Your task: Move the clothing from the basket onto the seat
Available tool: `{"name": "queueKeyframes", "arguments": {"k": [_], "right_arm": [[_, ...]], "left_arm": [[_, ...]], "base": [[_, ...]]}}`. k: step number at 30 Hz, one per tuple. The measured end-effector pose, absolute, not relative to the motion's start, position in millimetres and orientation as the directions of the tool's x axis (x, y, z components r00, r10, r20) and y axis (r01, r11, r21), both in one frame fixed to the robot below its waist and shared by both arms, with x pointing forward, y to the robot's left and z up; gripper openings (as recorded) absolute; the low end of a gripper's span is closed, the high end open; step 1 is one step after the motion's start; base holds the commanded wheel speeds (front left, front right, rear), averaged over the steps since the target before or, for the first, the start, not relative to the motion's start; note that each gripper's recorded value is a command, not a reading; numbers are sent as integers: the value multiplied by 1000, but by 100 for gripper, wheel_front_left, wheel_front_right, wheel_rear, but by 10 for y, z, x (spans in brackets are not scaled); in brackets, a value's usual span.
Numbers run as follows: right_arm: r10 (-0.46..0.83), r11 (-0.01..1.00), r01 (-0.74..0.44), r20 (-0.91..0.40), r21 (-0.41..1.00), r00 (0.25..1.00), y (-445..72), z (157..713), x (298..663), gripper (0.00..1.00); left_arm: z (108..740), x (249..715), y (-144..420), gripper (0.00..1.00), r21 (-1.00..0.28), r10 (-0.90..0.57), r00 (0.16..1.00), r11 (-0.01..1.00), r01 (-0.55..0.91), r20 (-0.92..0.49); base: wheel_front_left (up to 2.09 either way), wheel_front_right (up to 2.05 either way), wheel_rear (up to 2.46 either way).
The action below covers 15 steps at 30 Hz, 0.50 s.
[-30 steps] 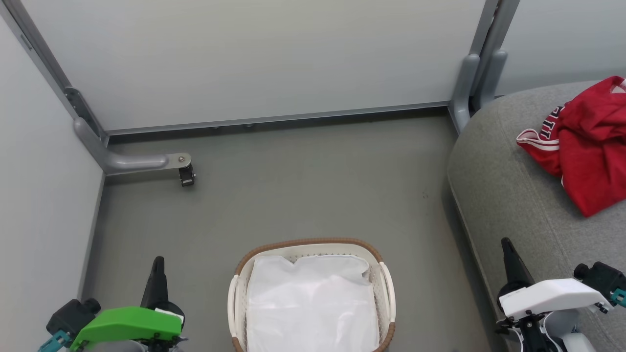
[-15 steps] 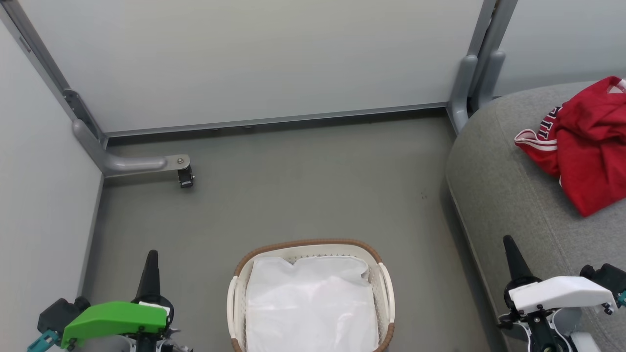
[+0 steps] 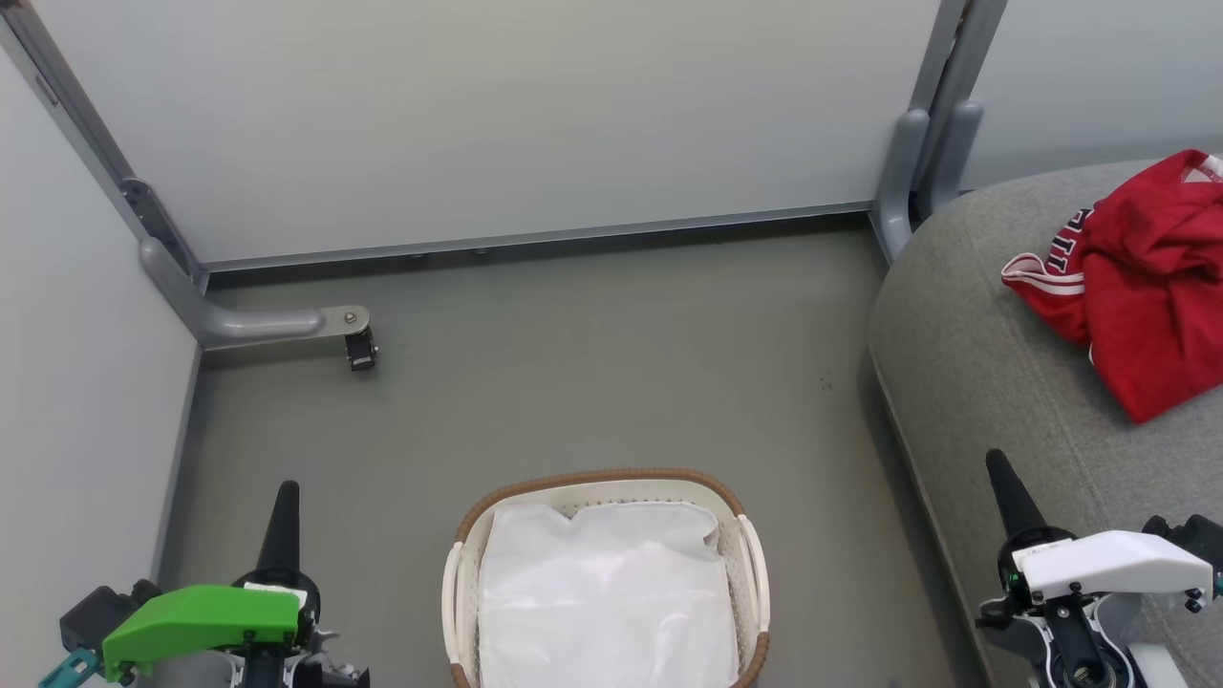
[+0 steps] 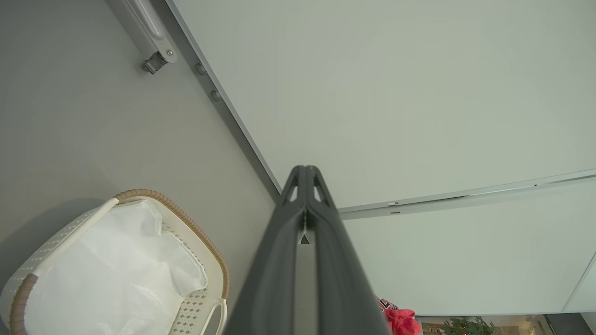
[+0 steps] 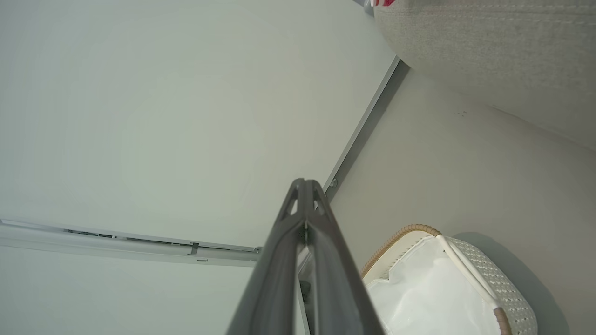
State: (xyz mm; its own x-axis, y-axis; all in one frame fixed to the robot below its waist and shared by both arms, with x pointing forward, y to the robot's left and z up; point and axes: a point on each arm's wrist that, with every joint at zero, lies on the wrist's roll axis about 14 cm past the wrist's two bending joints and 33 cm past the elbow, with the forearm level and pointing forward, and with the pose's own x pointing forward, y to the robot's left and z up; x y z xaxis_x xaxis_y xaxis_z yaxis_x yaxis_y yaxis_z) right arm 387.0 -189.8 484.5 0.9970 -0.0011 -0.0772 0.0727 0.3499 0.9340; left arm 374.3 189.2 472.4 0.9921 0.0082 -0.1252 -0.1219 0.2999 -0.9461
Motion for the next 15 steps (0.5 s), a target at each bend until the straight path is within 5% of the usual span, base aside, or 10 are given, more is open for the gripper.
{"name": "queueKeyframes", "arguments": {"k": [15], "right_arm": [[0, 224, 60, -62, 973, 998, -1929, 4896, 3868, 0]], "left_arm": [[4821, 3790, 1925, 0, -978, 2, 996, 189, -90, -91]], "base": [[0, 0, 0]]}}
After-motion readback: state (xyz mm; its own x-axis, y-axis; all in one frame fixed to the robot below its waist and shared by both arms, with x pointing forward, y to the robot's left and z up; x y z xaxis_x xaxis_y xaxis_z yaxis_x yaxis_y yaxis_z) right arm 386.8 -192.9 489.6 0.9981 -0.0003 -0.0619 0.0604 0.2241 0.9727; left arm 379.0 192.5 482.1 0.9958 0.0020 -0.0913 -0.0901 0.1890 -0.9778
